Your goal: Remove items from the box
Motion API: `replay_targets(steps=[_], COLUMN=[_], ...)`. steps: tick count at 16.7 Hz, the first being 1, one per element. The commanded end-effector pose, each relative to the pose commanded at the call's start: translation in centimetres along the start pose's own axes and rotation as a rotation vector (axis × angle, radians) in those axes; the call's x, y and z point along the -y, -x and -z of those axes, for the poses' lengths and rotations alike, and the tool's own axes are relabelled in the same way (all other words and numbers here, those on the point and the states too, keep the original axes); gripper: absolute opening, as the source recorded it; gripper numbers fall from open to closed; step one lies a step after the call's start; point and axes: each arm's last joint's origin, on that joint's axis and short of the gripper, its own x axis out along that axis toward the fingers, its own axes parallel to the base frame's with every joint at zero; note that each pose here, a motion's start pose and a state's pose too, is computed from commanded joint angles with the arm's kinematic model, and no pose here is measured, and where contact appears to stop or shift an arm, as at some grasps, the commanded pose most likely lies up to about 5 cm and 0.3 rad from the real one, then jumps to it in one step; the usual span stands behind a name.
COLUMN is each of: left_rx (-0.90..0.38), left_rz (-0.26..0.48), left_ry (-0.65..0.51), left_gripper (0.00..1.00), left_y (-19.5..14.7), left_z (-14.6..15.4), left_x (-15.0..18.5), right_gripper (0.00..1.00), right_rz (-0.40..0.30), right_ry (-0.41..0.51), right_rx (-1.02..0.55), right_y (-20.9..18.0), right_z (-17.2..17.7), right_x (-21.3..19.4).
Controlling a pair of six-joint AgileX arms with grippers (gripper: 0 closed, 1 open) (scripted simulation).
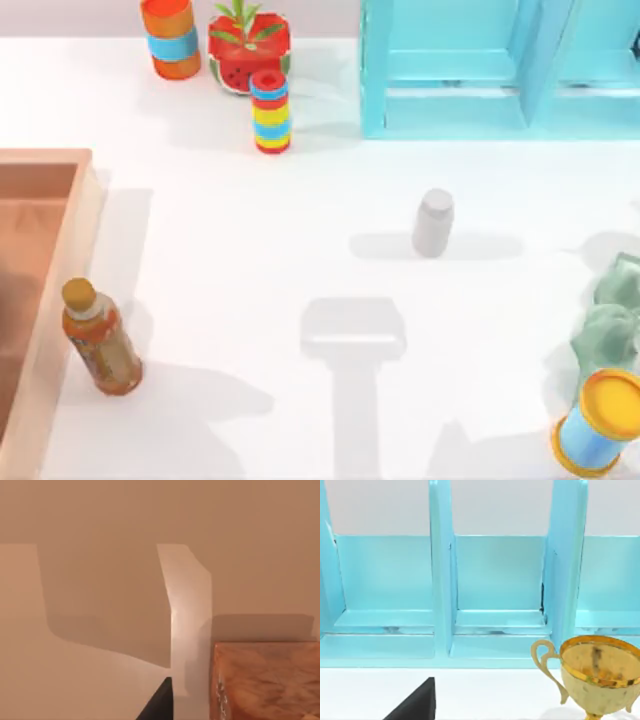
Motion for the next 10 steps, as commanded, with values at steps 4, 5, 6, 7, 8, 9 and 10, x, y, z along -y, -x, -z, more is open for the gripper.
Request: replay_targets(steps=[4, 5, 6, 7, 8, 9, 10], left_rx=[0.000, 0.000, 0.000, 0.000, 0.000, 0.000, 0.000], left_rz=[0.000, 0.000, 0.000, 0.000, 0.000, 0.000, 0.000], left_ry=[0.000, 0.000, 0.000, 0.000, 0.000, 0.000, 0.000], left_gripper=[0.17, 0.10, 0.02, 0.00, 0.00, 0.00, 0.00], left_y=[0.00, 0.00, 0.00, 0.00, 0.00, 0.00, 0.00], left_z=[0.00, 0.00, 0.00, 0.00, 0.00, 0.00, 0.00], left_x=[0.00, 0.00, 0.00, 0.00, 0.00, 0.00, 0.00], right_gripper=[1.00, 1.00, 1.00, 1.00, 1.00, 1.00, 1.00], right_rz=[0.000, 0.000, 0.000, 0.000, 0.000, 0.000, 0.000], right_ry=[0.000, 0.000, 0.000, 0.000, 0.000, 0.000, 0.000], right_rx=[0.000, 0.000, 0.000, 0.000, 0.000, 0.000, 0.000], right_y=[0.00, 0.00, 0.00, 0.00, 0.00, 0.00, 0.00], right_z=[0.00, 0.00, 0.00, 0.00, 0.00, 0.00, 0.00], right_x=[0.00, 0.00, 0.00, 0.00, 0.00, 0.00, 0.00])
